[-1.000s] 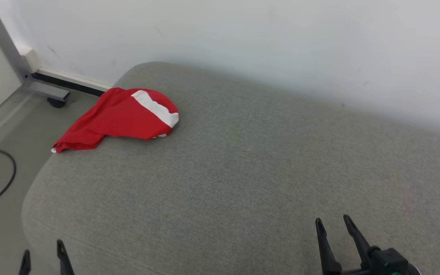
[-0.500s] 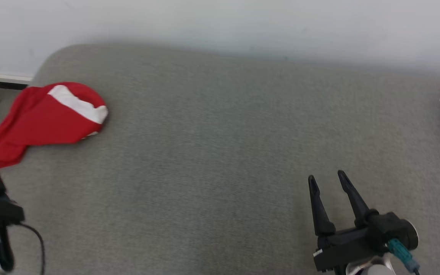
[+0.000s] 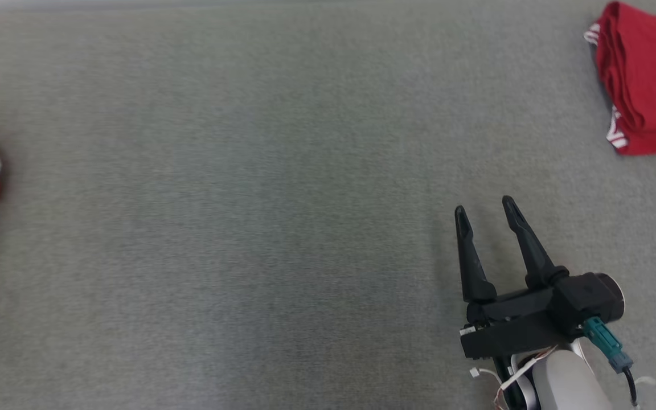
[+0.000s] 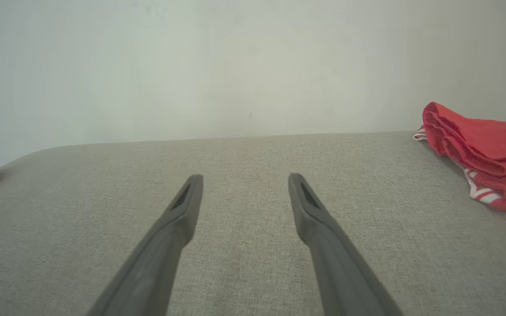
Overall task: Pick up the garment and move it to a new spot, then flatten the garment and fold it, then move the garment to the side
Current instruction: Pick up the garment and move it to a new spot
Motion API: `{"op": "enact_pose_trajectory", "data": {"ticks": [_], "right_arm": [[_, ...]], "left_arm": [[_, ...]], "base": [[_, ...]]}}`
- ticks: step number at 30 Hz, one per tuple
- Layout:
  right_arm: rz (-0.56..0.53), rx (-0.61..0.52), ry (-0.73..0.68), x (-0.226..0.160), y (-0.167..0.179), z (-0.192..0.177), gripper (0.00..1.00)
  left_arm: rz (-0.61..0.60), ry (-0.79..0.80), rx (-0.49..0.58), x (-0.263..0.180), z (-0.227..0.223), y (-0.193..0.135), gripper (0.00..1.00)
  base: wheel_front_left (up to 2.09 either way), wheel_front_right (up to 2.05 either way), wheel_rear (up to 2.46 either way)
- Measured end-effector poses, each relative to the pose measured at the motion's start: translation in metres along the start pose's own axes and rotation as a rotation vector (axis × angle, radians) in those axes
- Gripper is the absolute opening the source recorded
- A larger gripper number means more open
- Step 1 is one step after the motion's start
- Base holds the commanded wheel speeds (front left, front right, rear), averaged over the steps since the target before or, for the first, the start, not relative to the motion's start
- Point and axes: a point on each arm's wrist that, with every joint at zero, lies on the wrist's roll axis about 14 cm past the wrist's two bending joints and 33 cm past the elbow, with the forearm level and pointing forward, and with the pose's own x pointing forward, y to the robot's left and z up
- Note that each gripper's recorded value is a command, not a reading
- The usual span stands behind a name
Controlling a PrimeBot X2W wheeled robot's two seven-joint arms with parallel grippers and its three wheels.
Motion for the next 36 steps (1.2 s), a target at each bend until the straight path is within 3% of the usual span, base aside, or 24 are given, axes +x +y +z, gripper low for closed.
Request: {"op": "enact_pose_trajectory", "data": {"ticks": [8,13,20,21,22,29,36], "right_arm": [[-0.097,-0.014,0.054,-0.012,-0.036,-0.018,1.00],[-0.142,-0.026,0.084,-0.021,-0.052,-0.027,1.00],[-0.143,-0.036,0.084,-0.023,-0.052,-0.026,1.00],[-0.138,-0.034,0.082,-0.023,-0.050,-0.025,1.00],[-0.135,-0.035,0.080,-0.023,-0.049,-0.024,1.00],[-0.126,-0.034,0.065,-0.026,-0.044,-0.016,1.00],[-0.124,-0.030,0.058,-0.036,-0.039,-0.009,1.00]], "left_arm": [[0.036,0.335,-0.027,0.032,-0.087,-0.014,1.00],[0.081,0.672,-0.080,0.012,-0.162,-0.020,1.00],[0.102,0.784,-0.109,0.006,-0.167,-0.019,1.00],[0.104,0.783,-0.103,0.005,-0.166,-0.018,0.54],[0.106,0.778,-0.093,0.004,-0.164,-0.017,0.00],[0.097,0.697,-0.058,0.002,-0.146,-0.013,0.00],[-0.055,0.169,-0.091,0.041,-0.028,-0.056,0.00]], "base": [[0.00,0.00,0.00],[0.00,0.00,0.00],[0.00,0.00,0.00],[0.00,0.00,0.00],[0.00,0.00,0.00],[0.00,0.00,0.00],[0.00,0.00,0.00]]}}
